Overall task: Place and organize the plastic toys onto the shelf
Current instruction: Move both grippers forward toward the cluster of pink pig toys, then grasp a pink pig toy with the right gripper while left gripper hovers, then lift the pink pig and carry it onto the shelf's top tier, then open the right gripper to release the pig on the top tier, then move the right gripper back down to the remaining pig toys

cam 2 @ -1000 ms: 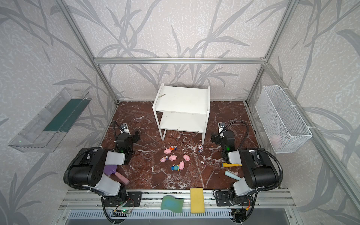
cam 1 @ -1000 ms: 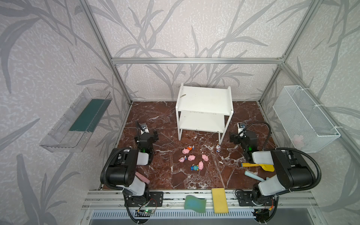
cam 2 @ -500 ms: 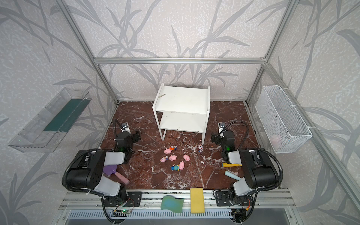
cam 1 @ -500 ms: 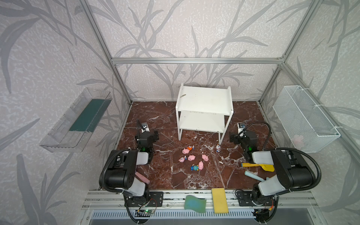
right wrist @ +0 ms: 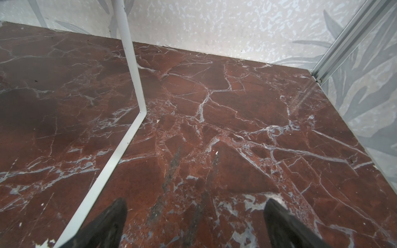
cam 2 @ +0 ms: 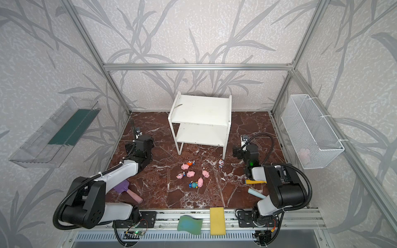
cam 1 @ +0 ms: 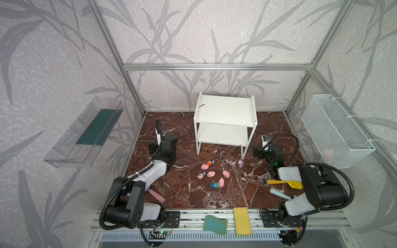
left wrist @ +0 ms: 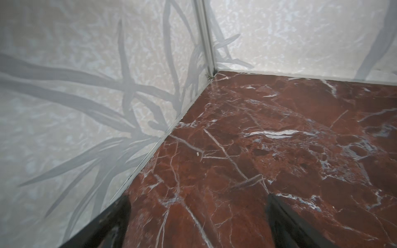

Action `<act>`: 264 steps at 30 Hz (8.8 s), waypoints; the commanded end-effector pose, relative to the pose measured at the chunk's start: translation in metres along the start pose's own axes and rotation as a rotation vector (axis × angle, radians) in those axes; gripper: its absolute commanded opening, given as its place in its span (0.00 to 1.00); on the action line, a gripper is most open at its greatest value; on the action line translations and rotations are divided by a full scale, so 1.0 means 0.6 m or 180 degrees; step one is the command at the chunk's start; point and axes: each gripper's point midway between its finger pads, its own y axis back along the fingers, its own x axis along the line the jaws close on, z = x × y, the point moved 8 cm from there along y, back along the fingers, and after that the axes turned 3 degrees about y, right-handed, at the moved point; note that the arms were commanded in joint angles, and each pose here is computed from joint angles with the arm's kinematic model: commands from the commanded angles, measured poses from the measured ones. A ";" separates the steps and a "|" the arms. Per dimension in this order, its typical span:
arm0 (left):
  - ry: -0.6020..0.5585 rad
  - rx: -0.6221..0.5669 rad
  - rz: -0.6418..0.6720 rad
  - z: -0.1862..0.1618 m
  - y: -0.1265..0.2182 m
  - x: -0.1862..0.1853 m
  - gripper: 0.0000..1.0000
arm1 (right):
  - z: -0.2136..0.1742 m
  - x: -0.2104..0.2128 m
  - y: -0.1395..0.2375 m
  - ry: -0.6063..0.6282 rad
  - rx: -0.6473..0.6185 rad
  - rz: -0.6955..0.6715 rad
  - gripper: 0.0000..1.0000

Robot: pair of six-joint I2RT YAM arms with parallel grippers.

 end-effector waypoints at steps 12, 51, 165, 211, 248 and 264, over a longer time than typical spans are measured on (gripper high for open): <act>0.0182 0.0768 0.0009 -0.010 0.100 0.047 0.99 | 0.056 -0.028 0.045 -0.0297 0.0321 -0.0357 0.99; -0.0033 0.1738 -0.2774 -0.112 0.254 -0.019 0.99 | -0.015 0.278 0.266 0.0039 0.1392 0.1404 0.74; -0.0858 -0.0634 -0.3949 0.198 0.385 0.014 0.99 | 0.454 0.340 0.315 0.0416 -0.0529 0.1883 0.31; -0.0742 -0.0986 -0.3576 0.181 0.356 0.043 0.99 | 0.562 0.340 0.199 0.0105 -0.0617 0.1580 0.70; -0.0599 -0.0976 -0.3619 0.183 0.352 0.052 0.99 | 0.532 0.375 0.127 0.0289 -0.0167 0.1674 0.73; -0.0564 -0.0933 -0.3641 0.183 0.348 0.047 0.99 | 0.520 0.336 0.209 0.0405 -0.0343 0.1593 0.73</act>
